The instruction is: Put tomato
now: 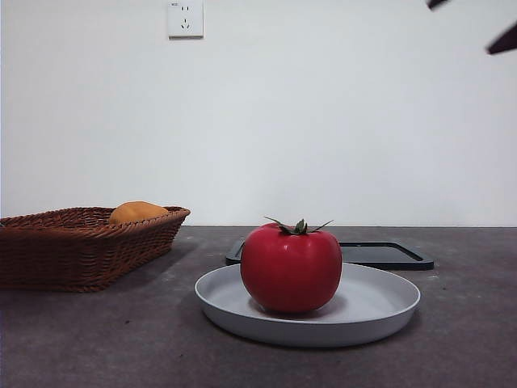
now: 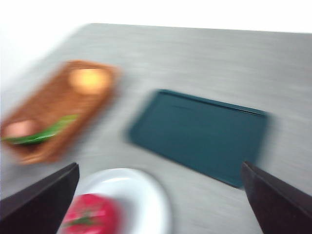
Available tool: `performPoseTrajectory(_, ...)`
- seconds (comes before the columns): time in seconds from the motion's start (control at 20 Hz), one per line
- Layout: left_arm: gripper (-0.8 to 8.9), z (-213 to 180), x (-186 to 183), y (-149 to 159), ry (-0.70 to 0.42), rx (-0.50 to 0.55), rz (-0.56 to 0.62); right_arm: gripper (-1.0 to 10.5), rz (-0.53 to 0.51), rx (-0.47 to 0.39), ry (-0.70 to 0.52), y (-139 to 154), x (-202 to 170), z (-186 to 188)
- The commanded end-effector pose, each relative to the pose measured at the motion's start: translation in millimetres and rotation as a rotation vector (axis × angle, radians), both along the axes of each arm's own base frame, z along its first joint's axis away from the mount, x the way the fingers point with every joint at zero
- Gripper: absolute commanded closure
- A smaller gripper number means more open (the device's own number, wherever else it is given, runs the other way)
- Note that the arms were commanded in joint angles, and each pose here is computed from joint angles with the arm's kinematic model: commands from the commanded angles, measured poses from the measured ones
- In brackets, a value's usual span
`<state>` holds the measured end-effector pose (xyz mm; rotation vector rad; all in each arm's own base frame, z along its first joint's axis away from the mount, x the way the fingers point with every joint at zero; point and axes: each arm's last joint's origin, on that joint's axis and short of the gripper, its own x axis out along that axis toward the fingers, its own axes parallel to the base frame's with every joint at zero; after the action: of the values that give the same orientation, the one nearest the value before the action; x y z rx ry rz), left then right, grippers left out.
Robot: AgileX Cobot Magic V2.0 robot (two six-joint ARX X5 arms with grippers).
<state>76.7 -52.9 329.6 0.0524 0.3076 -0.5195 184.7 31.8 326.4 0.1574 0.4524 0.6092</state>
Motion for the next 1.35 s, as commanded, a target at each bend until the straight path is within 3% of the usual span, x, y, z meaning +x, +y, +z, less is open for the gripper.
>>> performPoseTrajectory(0.05, 0.85, 4.3, -0.2, -0.4, -0.015, -0.010, -0.004, 3.1, 0.106, 0.029, -0.036, 14.1, 0.6, 7.2)
performPoseTrajectory(0.2, 0.85, 4.3, -0.2, -0.4, -0.015, -0.010, -0.004, 3.1, 0.210, 0.039, -0.055, 33.4, -4.3, 9.3)
performPoseTrajectory(0.5, 0.85, 4.3, -0.2, -0.4, -0.015, -0.010, -0.004, 3.1, 0.399, 0.160, 0.021, 55.3, -15.2, 12.1)
performPoseTrajectory(0.85, 0.85, 4.3, -0.2, -0.4, -0.015, -0.010, -0.004, 3.1, 0.511, 0.294, 0.156, 64.8, -22.0, 14.9)
performPoseTrajectory(1.35, 0.85, 4.3, -0.2, -0.4, -0.015, -0.010, -0.004, 3.1, 0.616, 0.363, 0.059, 81.8, -28.9, 29.9)
